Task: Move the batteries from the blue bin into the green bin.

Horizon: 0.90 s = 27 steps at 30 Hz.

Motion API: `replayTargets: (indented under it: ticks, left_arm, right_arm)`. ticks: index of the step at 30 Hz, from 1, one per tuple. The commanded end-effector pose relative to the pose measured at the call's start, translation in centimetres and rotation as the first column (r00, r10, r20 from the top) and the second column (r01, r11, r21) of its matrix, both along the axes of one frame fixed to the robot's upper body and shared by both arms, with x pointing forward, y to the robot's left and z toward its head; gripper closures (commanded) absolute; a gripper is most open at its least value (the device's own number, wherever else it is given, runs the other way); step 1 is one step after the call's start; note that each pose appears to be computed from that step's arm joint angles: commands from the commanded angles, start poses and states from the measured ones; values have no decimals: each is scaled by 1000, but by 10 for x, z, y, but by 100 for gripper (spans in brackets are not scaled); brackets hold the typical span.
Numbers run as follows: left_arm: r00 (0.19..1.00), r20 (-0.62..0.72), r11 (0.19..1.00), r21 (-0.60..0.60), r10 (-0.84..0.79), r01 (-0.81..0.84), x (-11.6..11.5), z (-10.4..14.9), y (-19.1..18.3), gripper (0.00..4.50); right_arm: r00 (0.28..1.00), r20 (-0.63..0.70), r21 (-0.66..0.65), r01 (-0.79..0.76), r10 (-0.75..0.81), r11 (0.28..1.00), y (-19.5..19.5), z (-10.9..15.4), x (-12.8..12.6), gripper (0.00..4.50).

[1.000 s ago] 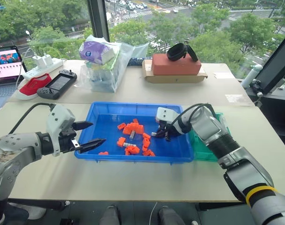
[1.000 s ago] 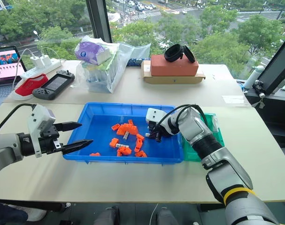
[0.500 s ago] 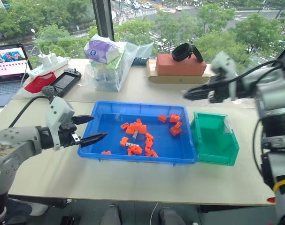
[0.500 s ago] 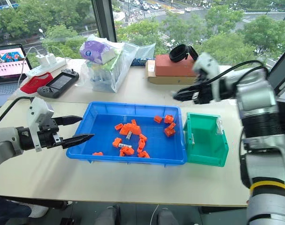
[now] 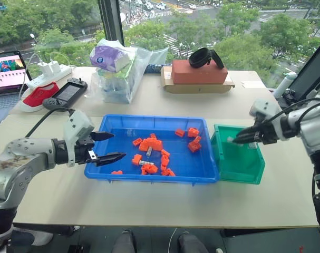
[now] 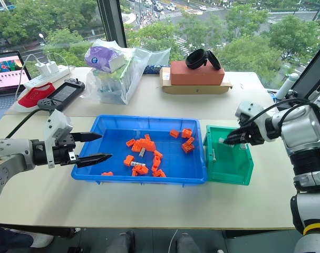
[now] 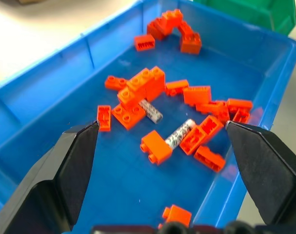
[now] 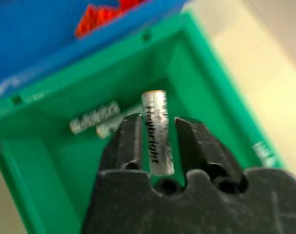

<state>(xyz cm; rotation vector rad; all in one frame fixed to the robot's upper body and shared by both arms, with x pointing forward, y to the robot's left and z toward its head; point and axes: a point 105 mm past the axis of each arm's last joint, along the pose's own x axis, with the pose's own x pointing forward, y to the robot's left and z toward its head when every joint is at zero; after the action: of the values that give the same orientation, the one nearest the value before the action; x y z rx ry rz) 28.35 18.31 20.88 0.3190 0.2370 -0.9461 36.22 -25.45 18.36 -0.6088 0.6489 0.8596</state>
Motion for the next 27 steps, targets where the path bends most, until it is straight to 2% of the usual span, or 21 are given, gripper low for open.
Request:
replayTargets:
  ticks: [1,3,6,9,12,16,22,26,27]
  left_arm:
    - [999,48,1000,30,-8,7,1,10,3,0]
    - [999,51,1000,29,-4,2,1,11,4,0]
    - [997,68,1000,10,28,-29,-1,17,11,0]
    - [995,77,998,11,67,-68,-4,20,21,0]
    - [992,77,994,17,102,-103,-9,22,31,0]
    - [986,67,987,33,154,-156,-18,20,45,0]
    - [977,73,979,31,198,-201,-27,17,51,0]
    - [974,75,977,20,212,-214,-31,16,49,0]
    - [974,74,976,19,215,-217,-32,15,49,0]
  right_arm:
    - [998,56,-44,8,-6,999,-11,17,0,161]
    - [996,84,-19,-2,4,1000,-6,29,2,98]
    - [983,166,46,-91,82,995,20,61,2,3]
    - [952,233,92,-223,197,971,55,84,-2,3]
    - [913,256,111,-355,318,928,91,93,-11,3]
    - [839,243,43,-510,487,859,154,73,-17,3]
    - [821,240,-13,-531,518,848,201,44,0,3]
    - [814,223,31,-556,536,831,221,37,-1,3]
    - [819,218,34,-550,531,834,226,32,1,27]
